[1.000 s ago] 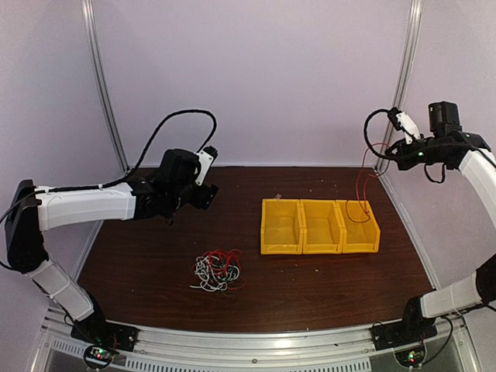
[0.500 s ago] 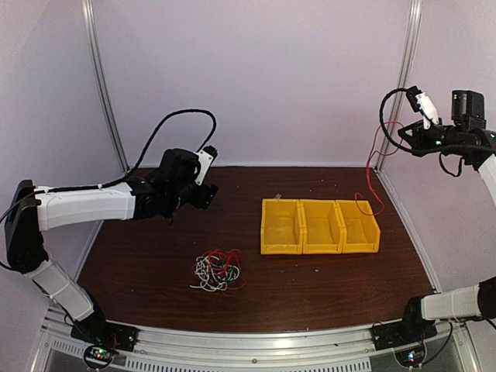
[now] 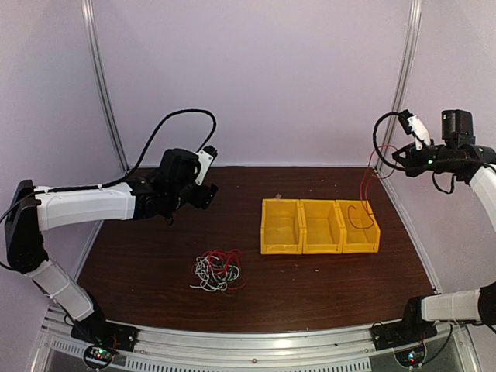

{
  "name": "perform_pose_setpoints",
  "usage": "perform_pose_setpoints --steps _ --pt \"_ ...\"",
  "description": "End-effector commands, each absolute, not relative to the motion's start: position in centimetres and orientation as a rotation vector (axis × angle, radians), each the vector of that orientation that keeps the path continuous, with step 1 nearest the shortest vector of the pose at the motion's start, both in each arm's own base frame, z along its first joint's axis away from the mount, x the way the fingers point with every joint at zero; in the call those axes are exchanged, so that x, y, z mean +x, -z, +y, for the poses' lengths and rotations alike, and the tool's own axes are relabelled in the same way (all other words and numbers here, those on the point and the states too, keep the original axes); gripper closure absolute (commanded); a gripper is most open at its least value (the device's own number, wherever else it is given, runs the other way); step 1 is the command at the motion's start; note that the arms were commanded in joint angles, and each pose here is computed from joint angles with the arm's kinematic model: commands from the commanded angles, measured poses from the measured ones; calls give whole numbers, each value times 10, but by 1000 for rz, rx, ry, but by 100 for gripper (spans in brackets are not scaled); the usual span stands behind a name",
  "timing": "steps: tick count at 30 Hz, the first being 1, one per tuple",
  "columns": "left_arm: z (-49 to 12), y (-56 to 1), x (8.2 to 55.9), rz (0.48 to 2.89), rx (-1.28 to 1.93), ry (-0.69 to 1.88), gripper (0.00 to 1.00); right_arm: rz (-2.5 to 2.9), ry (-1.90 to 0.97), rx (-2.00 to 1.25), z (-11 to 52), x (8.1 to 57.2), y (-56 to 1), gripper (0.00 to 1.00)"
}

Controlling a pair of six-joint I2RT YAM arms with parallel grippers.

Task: Untangle the cables

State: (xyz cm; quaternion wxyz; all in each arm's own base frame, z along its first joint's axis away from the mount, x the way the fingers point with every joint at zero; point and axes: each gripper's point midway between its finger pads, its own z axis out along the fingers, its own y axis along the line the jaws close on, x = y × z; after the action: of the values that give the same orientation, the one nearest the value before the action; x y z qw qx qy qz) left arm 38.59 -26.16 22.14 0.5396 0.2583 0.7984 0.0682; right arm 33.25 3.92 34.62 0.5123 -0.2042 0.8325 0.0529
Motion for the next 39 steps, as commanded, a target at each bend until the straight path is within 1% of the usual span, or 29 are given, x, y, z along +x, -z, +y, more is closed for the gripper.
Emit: perform_pose_setpoints --steps 1,6,12,17,20,30,36,37,39 --pt "-262 -245 388 1850 564 -146 15 2059 -111 -455 31 344 -312 100" --pt "-262 -244 387 1851 566 -147 15 2145 -163 -434 32 356 -267 100" --pt "-262 -243 388 1851 570 -150 15 2268 -297 -434 42 370 -204 100" --pt "-263 -242 388 1853 575 -155 15 2371 -403 -375 48 378 -156 100" --pt "-263 -240 388 1856 577 -157 15 2420 -405 -364 47 383 -135 100" --pt "-264 -237 389 1860 585 -162 15 2554 -427 -381 52 374 -89 100" --pt "-265 -234 390 1862 595 -165 15 2611 -414 -384 50 366 -84 100" --pt "-265 -234 390 1862 596 -166 15 2617 -411 -391 50 364 -86 99" --pt "-265 -234 390 1863 597 -171 15 2644 -396 -405 47 358 -89 84"
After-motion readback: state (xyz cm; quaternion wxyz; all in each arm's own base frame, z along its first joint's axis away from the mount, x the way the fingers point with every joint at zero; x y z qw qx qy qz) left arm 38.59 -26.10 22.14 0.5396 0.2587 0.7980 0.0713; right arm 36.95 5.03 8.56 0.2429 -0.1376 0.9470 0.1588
